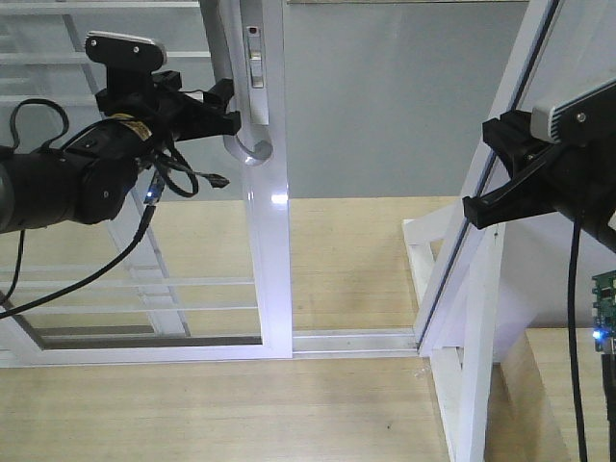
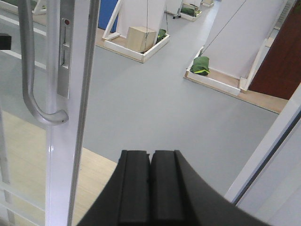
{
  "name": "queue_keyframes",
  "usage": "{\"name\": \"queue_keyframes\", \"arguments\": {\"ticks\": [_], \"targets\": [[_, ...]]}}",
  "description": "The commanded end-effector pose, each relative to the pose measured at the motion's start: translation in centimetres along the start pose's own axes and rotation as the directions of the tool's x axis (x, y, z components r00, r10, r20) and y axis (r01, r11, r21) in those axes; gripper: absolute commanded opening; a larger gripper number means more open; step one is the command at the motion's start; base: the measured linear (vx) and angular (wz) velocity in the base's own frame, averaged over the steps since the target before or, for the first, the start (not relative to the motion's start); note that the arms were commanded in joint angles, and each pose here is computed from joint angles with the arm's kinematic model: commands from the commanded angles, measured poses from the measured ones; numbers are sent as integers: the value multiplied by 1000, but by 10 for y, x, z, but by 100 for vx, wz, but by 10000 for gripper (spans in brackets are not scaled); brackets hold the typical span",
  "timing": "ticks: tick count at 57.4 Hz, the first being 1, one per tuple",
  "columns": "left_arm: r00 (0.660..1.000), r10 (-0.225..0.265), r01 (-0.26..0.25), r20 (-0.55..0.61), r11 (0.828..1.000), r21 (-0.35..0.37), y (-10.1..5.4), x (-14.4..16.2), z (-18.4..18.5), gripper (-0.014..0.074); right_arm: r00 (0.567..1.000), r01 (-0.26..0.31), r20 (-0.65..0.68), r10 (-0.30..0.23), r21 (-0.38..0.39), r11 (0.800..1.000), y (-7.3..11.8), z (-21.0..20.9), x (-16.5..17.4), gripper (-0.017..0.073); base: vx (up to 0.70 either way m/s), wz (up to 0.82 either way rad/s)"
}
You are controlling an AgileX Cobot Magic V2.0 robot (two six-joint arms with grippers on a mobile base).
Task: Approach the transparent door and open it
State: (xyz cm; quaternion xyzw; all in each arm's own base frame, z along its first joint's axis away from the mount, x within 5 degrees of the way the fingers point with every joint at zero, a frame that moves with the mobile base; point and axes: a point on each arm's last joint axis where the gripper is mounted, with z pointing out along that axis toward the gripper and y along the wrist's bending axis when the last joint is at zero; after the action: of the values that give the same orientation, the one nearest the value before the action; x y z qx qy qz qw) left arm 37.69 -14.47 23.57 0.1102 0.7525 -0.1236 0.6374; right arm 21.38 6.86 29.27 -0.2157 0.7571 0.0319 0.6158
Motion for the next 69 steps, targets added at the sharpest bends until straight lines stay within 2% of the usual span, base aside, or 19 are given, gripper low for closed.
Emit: {"name": "queue_keyframes", "arguments": {"ticks": [1,14,22,40,49,56,66,69], "targets": [[989,-9,7,146,1000,14,-5,-37,5,566,993,15,115,-17,18,1000,-4,-5,-19,-6,0,0],[986,-11,8,165,1000,15,-6,-41,25,566,993,15,115,-17,18,1000,-4,-5,-19,-6,0,0],[984,-29,26,178,999,19,-7,-44,35,566,993,17,114,-19,18,1000,-4,-5,-19,-6,0,0],[988,-31,28,151,999,22,-8,-47,55,564,994,18,110,-20,18,1000,-4,-5,-19,-6,0,0],[989,-39,37,145,999,19,-8,-45,58,517,995,18,95,-19,17,1000,-4,-5,-17,-6,0,0],[989,-38,36,144,999,19,-8,-45,58,365,996,19,86,-20,17,1000,-4,-5,-16,-6,0,0],[992,-38,36,120,999,19,-8,-42,58,25,996,37,86,-38,18,999,-4,-5,-16,-6,0,0],[993,-38,36,112,999,19,-8,-42,58,-9,996,39,85,-40,19,999,-4,-5,-16,-6,0,0]]}}
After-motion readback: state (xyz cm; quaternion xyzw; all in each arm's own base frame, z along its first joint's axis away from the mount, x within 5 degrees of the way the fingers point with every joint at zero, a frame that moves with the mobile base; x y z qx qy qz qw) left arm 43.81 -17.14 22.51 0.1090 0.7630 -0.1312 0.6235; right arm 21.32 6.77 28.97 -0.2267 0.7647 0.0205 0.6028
